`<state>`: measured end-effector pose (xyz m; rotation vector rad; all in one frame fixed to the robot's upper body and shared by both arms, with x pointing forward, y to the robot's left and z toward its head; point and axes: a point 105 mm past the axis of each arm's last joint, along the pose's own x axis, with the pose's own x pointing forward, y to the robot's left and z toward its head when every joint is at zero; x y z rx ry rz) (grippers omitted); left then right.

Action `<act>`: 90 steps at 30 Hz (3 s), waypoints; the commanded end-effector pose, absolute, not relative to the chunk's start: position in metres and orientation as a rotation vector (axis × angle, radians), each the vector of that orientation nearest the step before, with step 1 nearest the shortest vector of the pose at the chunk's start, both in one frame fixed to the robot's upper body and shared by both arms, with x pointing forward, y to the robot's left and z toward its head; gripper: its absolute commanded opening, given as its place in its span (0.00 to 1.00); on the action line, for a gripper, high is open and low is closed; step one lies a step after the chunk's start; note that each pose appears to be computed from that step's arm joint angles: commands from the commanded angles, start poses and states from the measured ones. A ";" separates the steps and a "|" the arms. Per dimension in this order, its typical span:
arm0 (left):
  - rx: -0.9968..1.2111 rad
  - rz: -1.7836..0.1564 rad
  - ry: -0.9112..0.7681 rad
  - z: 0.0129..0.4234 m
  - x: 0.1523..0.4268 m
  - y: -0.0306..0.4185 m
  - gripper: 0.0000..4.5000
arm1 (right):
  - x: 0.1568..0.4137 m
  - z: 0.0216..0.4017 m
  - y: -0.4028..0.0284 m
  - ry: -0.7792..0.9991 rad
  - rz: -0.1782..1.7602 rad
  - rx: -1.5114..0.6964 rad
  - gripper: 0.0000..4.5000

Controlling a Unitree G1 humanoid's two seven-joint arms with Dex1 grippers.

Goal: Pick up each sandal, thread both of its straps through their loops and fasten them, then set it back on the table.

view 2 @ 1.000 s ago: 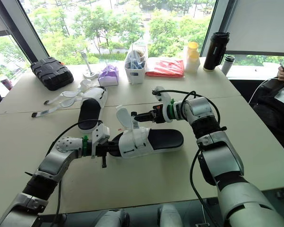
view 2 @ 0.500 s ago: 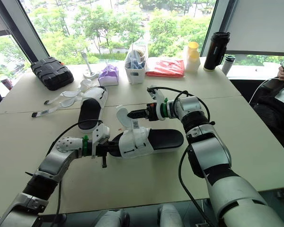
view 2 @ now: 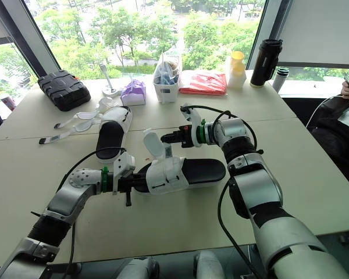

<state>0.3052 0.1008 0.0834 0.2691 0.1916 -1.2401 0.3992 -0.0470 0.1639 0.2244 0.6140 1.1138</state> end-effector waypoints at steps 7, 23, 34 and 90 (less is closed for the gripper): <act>0.276 -1.261 0.329 0.057 0.294 0.102 0.00 | 0.359 0.246 -0.059 0.281 1.300 0.052 0.01; 0.344 -1.330 0.367 0.048 0.287 0.101 0.00 | 0.356 0.265 -0.033 0.196 1.423 0.031 0.01; 0.358 -1.331 0.363 0.049 0.286 0.101 0.00 | 0.392 0.225 -0.021 0.306 1.360 0.013 0.01; 0.363 -1.235 0.309 0.066 0.306 0.118 0.00 | 0.386 0.102 -0.059 0.425 1.198 -0.517 0.66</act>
